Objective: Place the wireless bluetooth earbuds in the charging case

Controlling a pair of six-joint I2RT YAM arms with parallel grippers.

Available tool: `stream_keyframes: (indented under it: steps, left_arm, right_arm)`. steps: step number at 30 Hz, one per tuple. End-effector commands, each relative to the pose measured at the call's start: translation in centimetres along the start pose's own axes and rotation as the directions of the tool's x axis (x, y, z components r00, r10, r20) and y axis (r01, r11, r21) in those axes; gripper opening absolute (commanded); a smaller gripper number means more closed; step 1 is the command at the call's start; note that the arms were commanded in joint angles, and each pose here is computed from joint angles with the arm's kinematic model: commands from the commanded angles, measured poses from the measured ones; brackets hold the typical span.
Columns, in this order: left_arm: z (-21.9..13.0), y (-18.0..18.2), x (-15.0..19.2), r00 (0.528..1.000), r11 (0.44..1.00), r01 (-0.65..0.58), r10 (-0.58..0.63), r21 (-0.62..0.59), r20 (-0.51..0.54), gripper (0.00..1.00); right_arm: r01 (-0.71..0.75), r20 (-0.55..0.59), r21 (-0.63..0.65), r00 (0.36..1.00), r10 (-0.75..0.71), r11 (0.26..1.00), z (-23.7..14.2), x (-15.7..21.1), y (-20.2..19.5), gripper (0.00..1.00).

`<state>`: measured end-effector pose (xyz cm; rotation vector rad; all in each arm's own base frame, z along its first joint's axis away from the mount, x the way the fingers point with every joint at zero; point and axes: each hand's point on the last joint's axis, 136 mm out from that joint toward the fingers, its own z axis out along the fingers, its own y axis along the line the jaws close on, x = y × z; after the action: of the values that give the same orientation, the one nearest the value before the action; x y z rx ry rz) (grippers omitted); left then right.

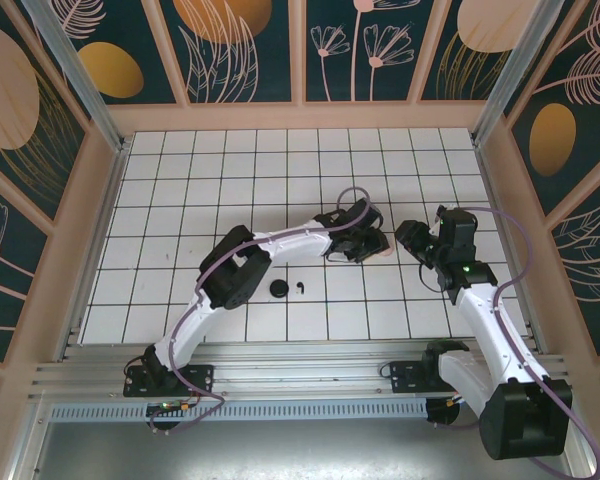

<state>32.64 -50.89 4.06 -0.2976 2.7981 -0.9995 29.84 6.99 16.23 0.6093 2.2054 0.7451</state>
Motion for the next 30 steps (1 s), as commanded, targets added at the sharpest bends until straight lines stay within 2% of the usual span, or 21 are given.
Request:
stream_keyframes:
  steps: [1, 4, 8, 12, 15, 18, 21, 25, 30]
  left_arm:
    - [-7.1, -2.6, -1.1, 0.992, 0.994, -0.097, 0.102, -0.055, 0.079, 0.45]
    - [-11.0, -1.9, -1.1, 0.983, 0.981, -0.142, 0.156, -0.134, 0.099, 0.46]
    - [-16.2, 2.2, -0.1, 0.979, 0.950, -0.146, 0.179, -0.277, 0.097, 0.50]
    - [-19.2, 8.4, 3.0, 0.995, 0.943, -0.006, 0.038, -0.333, 0.090, 0.52]
    - [-21.3, 12.9, 4.6, 0.986, 0.924, 0.132, -0.084, -0.360, 0.147, 0.52]
    - [-22.6, 15.7, 5.2, 0.969, 0.900, 0.213, -0.145, -0.381, 0.199, 0.54]
    - [-23.3, 17.6, 5.3, 0.963, 0.875, 0.228, -0.139, -0.427, 0.229, 0.56]
    - [-22.4, 19.0, 4.8, 0.964, 0.861, 0.236, -0.147, -0.451, 0.224, 0.57]
    - [-20.5, 19.3, 4.2, 0.981, 0.862, 0.184, -0.127, -0.472, 0.150, 0.57]
  right_arm:
    - [0.017, 0.016, -0.029, 1.000, -0.017, 0.999, -0.4, -0.5, 0.6, 0.39]
    - [0.019, -0.009, -0.030, 1.000, -0.019, 0.999, -0.1, -0.3, 0.7, 0.39]
    - [0.024, -0.039, -0.028, 0.999, -0.025, 0.999, 0.2, -0.1, 0.9, 0.40]
    - [0.016, -0.054, -0.032, 0.998, -0.018, 0.999, 0.5, 0.4, 0.7, 0.40]
    - [0.005, -0.062, -0.037, 0.998, -0.007, 0.999, 0.8, 0.5, 0.7, 0.40]
    - [0.001, -0.078, -0.042, 0.997, -0.004, 0.999, 1.2, 0.8, 0.8, 0.40]
    - [0.001, -0.090, -0.043, 0.996, -0.005, 0.999, 1.4, 1.0, 0.9, 0.40]
    - [0.004, -0.098, -0.039, 0.995, -0.007, 0.999, 1.5, 1.2, 0.9, 0.41]
    - [-0.002, -0.093, -0.037, 0.996, -0.002, 0.999, 1.2, 1.4, 0.9, 0.41]
